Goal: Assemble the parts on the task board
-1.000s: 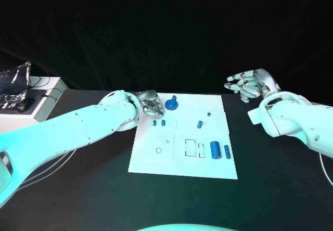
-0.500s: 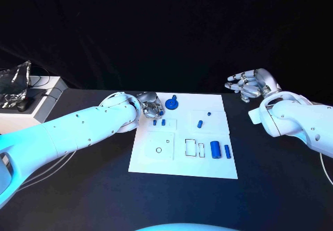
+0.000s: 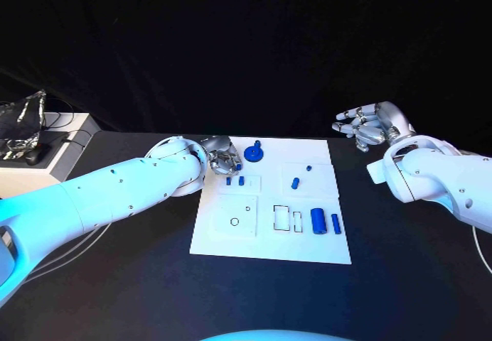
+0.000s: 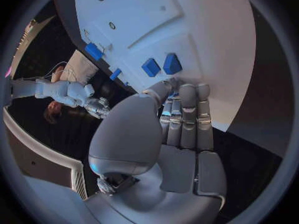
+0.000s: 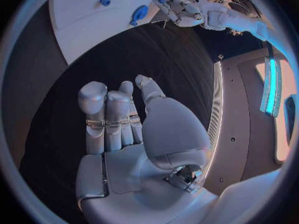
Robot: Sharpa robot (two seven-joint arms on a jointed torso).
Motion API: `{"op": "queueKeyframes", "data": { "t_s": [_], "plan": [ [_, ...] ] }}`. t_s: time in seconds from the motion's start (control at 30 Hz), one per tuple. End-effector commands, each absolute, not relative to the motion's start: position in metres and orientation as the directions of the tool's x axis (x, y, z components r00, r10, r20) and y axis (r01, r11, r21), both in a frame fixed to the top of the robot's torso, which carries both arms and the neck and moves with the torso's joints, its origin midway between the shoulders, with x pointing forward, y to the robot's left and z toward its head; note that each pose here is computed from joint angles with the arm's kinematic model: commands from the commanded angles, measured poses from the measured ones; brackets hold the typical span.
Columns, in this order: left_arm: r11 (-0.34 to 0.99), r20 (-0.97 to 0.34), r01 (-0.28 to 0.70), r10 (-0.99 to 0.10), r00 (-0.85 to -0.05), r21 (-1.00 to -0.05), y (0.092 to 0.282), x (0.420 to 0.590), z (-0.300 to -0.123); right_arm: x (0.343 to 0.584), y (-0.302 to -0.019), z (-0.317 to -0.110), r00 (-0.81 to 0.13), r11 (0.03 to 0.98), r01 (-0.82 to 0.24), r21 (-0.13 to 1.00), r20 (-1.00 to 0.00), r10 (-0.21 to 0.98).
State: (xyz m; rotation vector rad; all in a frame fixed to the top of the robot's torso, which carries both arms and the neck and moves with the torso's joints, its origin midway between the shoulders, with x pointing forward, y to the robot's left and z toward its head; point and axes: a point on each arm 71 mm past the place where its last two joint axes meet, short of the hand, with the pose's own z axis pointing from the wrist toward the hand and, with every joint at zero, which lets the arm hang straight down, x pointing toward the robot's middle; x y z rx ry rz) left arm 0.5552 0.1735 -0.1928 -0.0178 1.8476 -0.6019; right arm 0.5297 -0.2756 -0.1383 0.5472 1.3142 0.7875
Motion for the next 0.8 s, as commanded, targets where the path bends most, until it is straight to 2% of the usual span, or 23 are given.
{"op": "queueKeyframes", "data": {
  "t_s": [0.03,0.4,0.57,0.67,0.8],
  "plan": [
    [0.869,-0.882,0.273,-0.306,-0.359,-0.413,0.174,0.555,-0.192,0.529,-0.275,-0.139,0.055,0.634,-0.208,0.745,-0.639,0.768],
    [0.882,-0.889,0.242,-0.319,-0.328,-0.405,0.189,0.562,-0.192,0.529,-0.275,-0.14,0.052,0.635,-0.202,0.746,-0.64,0.767],
    [0.879,-0.893,0.231,-0.348,-0.286,-0.417,0.199,0.565,-0.188,0.529,-0.274,-0.144,0.005,0.642,-0.185,0.744,-0.653,0.757],
    [0.851,-0.87,0.219,-0.422,-0.254,-0.476,0.209,0.567,-0.182,0.529,-0.271,-0.148,-0.059,0.652,-0.186,0.735,-0.67,0.74],
    [0.76,-0.781,0.191,-0.578,-0.237,-0.621,0.222,0.567,-0.174,0.527,-0.265,-0.152,-0.133,0.691,-0.221,0.688,-0.724,0.677]
  ]
}}
